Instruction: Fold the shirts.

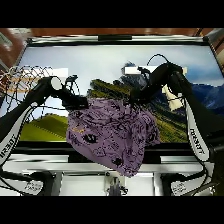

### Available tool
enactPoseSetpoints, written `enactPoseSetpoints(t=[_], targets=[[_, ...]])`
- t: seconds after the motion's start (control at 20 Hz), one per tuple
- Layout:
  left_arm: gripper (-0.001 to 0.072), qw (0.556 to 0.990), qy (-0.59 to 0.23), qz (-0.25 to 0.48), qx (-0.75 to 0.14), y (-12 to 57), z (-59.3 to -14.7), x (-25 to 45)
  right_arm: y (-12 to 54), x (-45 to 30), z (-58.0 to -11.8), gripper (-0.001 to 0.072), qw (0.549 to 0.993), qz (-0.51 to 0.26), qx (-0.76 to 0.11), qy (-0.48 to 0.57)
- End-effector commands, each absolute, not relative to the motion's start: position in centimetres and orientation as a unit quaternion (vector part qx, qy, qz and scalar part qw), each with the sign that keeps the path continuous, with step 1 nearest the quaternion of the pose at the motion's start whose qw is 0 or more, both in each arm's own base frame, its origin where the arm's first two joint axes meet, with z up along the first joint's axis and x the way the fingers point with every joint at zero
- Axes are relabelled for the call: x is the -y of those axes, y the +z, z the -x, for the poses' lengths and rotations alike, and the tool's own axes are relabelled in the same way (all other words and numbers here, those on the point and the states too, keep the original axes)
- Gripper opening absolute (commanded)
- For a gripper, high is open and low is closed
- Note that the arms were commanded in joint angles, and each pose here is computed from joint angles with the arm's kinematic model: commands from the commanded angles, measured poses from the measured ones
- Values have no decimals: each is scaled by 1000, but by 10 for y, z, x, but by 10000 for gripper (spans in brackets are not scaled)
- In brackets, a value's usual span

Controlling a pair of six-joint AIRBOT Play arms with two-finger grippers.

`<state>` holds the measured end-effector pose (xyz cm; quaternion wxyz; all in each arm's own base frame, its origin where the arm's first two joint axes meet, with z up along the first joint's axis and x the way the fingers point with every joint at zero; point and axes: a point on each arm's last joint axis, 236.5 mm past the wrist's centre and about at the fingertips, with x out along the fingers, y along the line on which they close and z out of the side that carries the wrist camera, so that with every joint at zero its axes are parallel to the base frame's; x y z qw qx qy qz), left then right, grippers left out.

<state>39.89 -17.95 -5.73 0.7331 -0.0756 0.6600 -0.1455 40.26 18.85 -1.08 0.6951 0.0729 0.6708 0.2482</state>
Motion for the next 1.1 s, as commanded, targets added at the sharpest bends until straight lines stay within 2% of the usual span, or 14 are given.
enactPoseSetpoints(t=[0.0, 0.05, 0.15, 0.45, 0.5, 0.55, 0.6, 0.65, 0.75, 0.85, 1.05], targets=[[372, 733, -117, 99, -663, -75, -407, 176, -20, -190, -401, 601, 686, -75, -679, 250], [343, 737, -109, 109, -658, -76, -413, 172, -25, -190, -401, 658, 682, -72, -683, 251], [58, 744, -99, 121, -650, -71, -423, 162, -38, -190, -405, 658, 680, -75, -686, 248], [53, 761, -129, 93, -629, -30, -445, 145, -69, -199, -440, 653, 708, -130, -664, 205], [53, 763, -138, 88, -625, -23, -447, 147, -73, -202, -444, 632, 708, -142, -661, 203], [53, 765, -147, 85, -621, -17, -448, 150, -75, -205, -447, 490, 709, -152, -658, 204], [53, 767, -151, 81, -618, -11, -450, 152, -75, -207, -451, 220, 713, -157, -653, 203], [53, 770, -157, 76, -613, -6, -453, 153, -72, -206, -454, 74, 718, -156, -647, 204], [53, 780, -173, 59, -598, 15, -459, 152, -46, -202, -463, 67, 743, -123, -618, 227], [53, 799, -183, 48, -571, 53, -469, 146, 5, -190, -475, 66, 785, -78, -565, 241], [53, 872, -189, 55, -448, 189, -485, 126, 148, -165, -466, 66, 859, -42, -447, 247]])
